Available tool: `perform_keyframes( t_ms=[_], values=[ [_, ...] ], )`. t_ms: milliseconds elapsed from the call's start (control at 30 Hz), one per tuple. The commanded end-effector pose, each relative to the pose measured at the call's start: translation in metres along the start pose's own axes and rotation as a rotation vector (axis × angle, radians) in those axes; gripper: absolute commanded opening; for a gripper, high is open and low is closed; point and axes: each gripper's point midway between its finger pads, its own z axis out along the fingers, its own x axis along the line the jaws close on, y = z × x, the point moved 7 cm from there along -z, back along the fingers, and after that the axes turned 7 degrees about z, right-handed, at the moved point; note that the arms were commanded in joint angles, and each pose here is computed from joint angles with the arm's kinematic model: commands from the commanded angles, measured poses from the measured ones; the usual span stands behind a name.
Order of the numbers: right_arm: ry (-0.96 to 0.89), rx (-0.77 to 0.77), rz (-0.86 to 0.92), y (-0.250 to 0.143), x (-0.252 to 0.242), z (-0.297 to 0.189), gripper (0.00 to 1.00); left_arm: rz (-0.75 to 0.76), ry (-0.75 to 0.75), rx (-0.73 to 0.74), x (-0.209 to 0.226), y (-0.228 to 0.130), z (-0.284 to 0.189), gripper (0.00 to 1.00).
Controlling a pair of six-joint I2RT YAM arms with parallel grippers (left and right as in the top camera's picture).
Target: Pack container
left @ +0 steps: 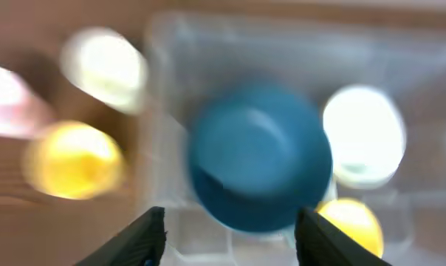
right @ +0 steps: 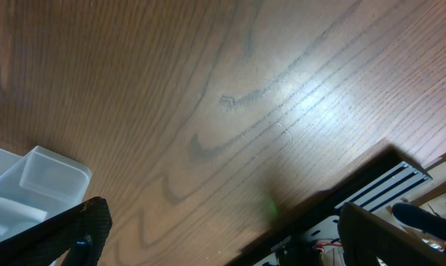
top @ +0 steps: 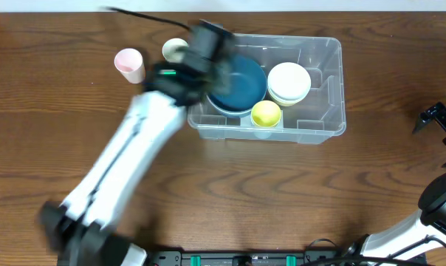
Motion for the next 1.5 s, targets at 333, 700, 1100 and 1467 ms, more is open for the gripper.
perform_keyframes(
  t_ms=[333,700,1100,1467],
  values=[
    [0.013,-0.021,0.024,-0.002,-0.005,-0.007,0.99,-0.191,0.245,0.159,0.118,-0.010,0.041,0.63],
    [0.013,-0.021,0.024,-0.002,-0.005,-0.007,0.99,-0.296,0.325,0.357,0.157,-0.047,0.114,0.63],
    [0.013,-0.021,0.024,-0.002,-0.005,-0.007,0.99,-0.326,0.284,0.503,0.163,-0.081,0.161,0.63],
    [0.013,-0.021,0.024,-0.002,-0.005,-0.007,0.99,-0.326,0.288,0.530,0.164,-0.087,0.167,0.12]
  ],
)
